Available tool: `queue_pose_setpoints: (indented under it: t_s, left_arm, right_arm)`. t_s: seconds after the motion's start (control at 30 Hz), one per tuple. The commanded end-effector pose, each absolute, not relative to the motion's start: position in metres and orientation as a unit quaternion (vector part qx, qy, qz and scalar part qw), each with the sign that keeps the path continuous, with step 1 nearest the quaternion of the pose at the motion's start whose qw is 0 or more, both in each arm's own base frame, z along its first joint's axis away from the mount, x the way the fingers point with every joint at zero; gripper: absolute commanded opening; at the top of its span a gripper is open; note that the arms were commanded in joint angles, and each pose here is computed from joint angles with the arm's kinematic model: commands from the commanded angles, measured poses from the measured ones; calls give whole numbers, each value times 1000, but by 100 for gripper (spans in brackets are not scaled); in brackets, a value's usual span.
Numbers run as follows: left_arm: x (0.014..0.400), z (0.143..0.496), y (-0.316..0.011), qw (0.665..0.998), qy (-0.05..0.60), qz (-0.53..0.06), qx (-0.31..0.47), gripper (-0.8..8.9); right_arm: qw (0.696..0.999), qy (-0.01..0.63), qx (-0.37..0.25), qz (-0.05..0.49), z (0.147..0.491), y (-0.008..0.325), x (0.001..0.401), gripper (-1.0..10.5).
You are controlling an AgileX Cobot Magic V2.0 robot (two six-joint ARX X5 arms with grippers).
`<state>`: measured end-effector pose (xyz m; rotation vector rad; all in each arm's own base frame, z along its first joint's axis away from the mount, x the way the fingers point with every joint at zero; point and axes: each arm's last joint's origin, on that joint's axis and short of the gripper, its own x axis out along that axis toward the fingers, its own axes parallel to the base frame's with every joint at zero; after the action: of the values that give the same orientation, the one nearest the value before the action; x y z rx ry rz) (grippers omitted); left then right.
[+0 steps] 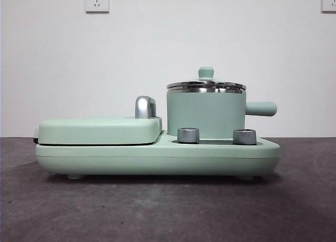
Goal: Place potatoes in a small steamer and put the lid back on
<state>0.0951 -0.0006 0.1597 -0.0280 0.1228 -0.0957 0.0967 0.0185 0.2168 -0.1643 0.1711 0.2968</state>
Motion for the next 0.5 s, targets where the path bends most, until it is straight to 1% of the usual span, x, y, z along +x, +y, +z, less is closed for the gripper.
queue_pose_setpoints:
  t_s: [0.03,0.13,0.23,0.4,0.5]
  left_arm:
    - [96,155,0,997,64,-47,-13,6]
    - [96,155,0,997,63,-47,-13,6]
    - [96,155,0,997,63,-47,-13,6]
    - [96,155,0,997,63,-47,-13,6]
    - [96,155,0,997,63,-47,-13,6]
  right_arm:
    - [990,57,-41,124,186,15,94,21]
    - [993,44,-25,102,168,12,93,21]
    - [995,45,-23,86,158,11,96,21]
    - [997,49,-24,56,157,10,96,21]
    - [997,48,-24,57,157,10,96,21]
